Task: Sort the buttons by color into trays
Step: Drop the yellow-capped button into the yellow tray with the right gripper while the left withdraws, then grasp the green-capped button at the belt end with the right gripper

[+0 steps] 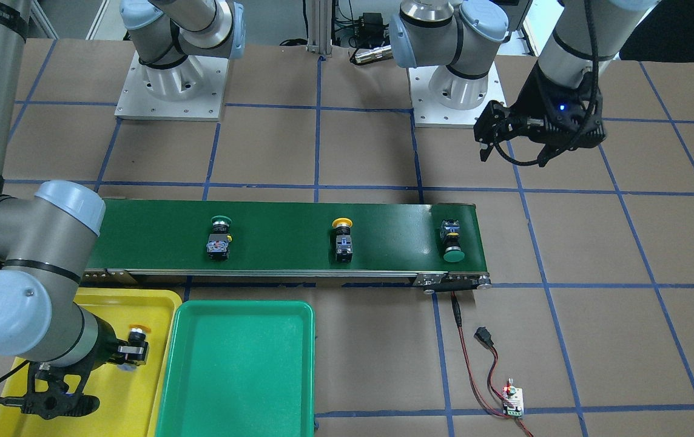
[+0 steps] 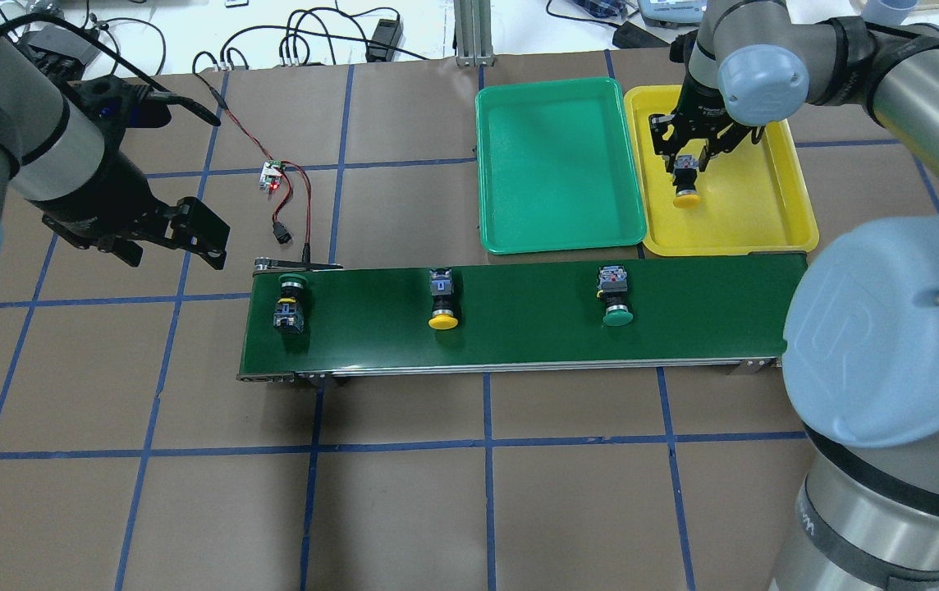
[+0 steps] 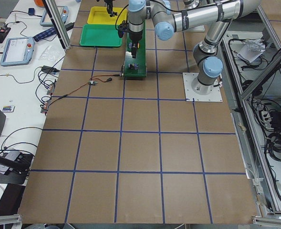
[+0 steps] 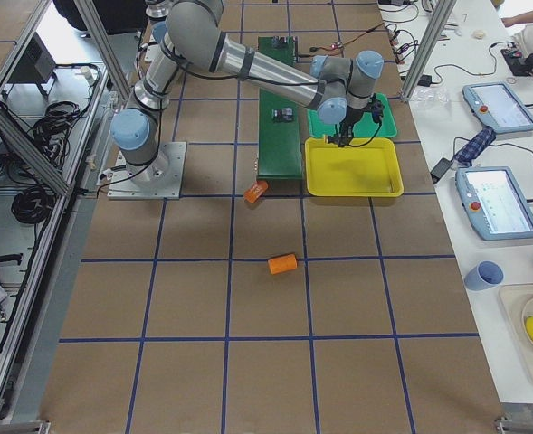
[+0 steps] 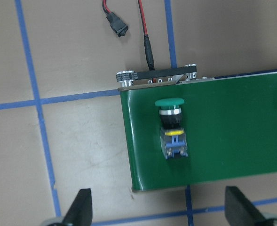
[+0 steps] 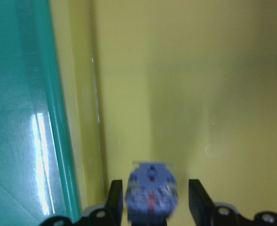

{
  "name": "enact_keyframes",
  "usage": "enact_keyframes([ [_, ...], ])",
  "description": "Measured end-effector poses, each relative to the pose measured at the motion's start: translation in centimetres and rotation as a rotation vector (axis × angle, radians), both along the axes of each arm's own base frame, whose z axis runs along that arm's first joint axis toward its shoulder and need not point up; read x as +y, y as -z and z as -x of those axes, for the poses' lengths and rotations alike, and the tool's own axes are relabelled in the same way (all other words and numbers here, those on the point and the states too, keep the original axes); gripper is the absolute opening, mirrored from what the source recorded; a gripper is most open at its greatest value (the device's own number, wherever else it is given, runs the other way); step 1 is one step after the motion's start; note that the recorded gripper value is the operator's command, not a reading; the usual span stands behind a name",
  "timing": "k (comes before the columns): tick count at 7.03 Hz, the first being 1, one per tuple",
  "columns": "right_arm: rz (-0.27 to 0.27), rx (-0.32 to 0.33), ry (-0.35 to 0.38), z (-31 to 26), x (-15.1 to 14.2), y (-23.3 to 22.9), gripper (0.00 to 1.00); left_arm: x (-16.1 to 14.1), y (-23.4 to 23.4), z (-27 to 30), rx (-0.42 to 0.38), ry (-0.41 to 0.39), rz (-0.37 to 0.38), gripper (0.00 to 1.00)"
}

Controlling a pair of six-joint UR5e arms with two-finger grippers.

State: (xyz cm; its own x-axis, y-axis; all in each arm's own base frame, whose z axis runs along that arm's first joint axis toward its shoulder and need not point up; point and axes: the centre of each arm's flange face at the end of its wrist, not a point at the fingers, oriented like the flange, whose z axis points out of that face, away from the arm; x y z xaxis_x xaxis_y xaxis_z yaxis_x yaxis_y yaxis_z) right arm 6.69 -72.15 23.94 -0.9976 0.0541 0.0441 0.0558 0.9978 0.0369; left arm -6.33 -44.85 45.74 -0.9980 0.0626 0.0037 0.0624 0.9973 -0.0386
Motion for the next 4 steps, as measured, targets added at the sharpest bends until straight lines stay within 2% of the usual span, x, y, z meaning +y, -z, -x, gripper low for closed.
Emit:
enact_keyframes([
  [2, 0.005, -0.007, -0.003, -0.2, -0.2, 0.1, 1.00, 0.3, -0.9, 0.3, -0.036, -0.051, -0.015, 1.00],
  [4, -0.015, -0.011, -0.033, -0.6, 1.9, -2.4, 1.00, -0.5, -1.2, 2.2, -0.040, -0.017, -0.004, 1.00],
])
